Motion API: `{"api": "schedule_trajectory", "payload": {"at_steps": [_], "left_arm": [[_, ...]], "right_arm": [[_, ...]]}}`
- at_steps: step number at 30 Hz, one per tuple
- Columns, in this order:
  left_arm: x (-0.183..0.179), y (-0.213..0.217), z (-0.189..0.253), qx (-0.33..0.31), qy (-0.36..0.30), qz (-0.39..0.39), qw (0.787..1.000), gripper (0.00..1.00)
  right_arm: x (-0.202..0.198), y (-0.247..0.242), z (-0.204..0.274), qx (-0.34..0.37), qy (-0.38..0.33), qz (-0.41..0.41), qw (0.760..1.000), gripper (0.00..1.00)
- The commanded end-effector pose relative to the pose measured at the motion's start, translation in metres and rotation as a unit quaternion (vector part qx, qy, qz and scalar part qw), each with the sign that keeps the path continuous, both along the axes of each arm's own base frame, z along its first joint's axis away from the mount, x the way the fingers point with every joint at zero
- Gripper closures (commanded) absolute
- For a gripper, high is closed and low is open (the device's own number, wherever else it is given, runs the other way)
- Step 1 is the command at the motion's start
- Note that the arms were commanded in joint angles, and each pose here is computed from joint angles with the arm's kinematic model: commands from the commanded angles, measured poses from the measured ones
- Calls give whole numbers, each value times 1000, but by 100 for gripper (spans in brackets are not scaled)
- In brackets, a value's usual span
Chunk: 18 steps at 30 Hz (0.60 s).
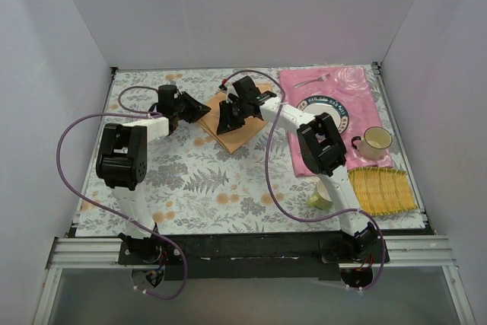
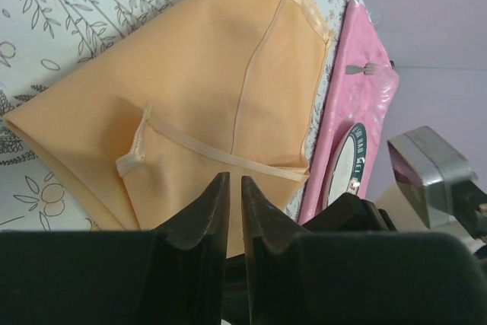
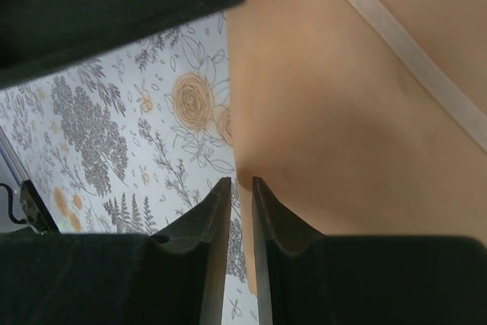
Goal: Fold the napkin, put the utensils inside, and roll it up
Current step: Fold the napkin
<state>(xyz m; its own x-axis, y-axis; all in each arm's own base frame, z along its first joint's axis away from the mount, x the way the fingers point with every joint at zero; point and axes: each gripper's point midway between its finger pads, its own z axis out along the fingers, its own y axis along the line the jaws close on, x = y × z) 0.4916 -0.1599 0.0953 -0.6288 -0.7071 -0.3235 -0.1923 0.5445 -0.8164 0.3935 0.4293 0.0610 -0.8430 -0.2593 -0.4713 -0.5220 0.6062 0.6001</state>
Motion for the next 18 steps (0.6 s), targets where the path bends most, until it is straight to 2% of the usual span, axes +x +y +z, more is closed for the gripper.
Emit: {"api": "schedule_trajectory", "payload": {"at_steps": [1,8,14,18], "left_arm": [[-1,2,27,-1,-26,3,1000,90],[-14,19,52,36,-47,13,998,91],[-21,28,68,36,-56,20,998,87],[-24,30,62,44,-43,14,998,85]], "right_arm": [[32,22,31,58,-52,-23,997,76],[52,31,37,79,-75,-42,993,78],[63,43,18,91,-66,-48,992,77],[66,47,1,92,-60,-47,993,76]]}}
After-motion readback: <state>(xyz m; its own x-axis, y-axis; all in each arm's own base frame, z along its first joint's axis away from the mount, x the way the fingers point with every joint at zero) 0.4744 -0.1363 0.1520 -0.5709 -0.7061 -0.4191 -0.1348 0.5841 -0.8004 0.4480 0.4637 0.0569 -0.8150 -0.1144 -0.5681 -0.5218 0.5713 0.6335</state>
